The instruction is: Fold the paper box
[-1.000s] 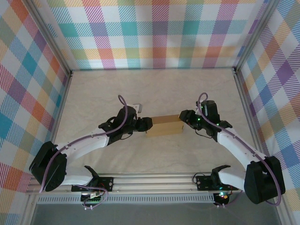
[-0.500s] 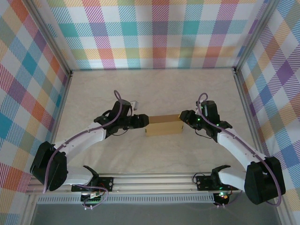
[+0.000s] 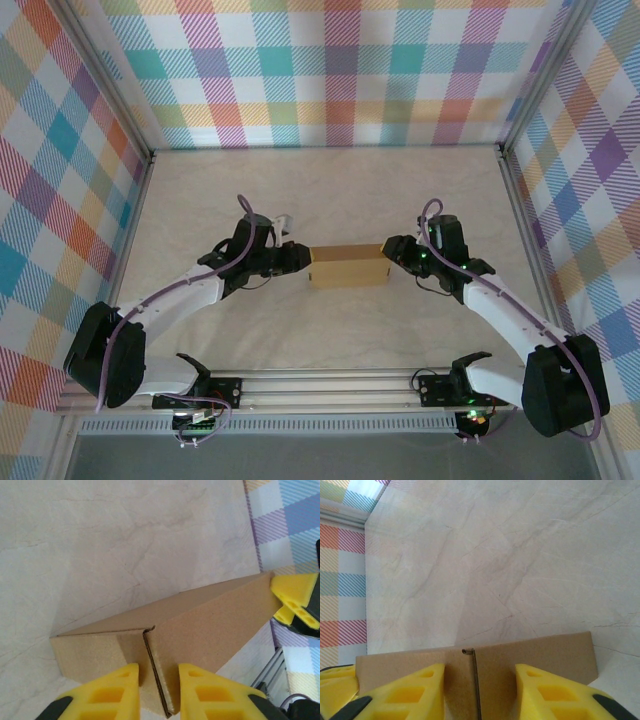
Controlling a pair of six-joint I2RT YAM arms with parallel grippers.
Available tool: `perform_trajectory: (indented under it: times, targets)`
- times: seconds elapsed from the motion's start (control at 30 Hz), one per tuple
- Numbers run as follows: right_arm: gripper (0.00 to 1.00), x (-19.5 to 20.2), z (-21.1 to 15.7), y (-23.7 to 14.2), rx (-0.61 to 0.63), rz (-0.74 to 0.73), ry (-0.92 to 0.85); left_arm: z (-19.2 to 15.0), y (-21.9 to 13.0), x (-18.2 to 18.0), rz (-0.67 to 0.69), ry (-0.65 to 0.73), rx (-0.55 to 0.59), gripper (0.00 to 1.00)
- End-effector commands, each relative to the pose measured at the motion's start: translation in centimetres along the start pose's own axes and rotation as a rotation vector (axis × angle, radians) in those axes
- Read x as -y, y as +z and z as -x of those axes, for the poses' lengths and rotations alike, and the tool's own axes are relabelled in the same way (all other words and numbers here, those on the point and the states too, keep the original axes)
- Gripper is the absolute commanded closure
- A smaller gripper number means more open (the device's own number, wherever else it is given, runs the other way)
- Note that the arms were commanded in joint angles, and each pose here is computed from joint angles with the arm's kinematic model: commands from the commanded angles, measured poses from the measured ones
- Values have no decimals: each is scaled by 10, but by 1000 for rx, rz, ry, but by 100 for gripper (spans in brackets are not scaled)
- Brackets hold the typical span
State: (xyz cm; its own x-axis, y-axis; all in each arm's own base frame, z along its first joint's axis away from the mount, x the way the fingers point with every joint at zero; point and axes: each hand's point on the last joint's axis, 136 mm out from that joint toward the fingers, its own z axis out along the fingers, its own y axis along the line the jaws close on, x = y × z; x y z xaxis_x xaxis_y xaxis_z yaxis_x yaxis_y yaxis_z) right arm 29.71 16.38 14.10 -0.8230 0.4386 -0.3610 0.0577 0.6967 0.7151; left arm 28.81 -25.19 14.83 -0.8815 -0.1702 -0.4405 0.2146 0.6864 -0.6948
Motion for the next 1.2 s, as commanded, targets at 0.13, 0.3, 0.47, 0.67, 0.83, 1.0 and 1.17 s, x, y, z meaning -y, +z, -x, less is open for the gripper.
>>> perform_trajectory:
  times: [0.13,0.3,0.47,0.67,0.83,1.0,1.17]
  targets:
    - [66,25,-18,3,-52,-82,41,-38,10,-53,124,-86,-101,97]
    - [62,17,-15,1,-50,-61,39,-32,7,-49,125,-63,-90,80]
    - [44,2,-4,-7,-22,-33,25,-12,0,-37,144,-21,-53,47]
    - [17,-15,13,-22,23,-37,-135,17,-8,-16,149,30,-6,23]
    - [7,-53,28,-37,33,30,-571,36,-11,-12,176,37,25,10]
    - [3,-103,7,-41,-77,228,-1149,58,-21,-29,195,-44,84,7]
    - [6,-118,-34,-22,-291,368,-1492,68,-39,-54,238,-115,96,7]
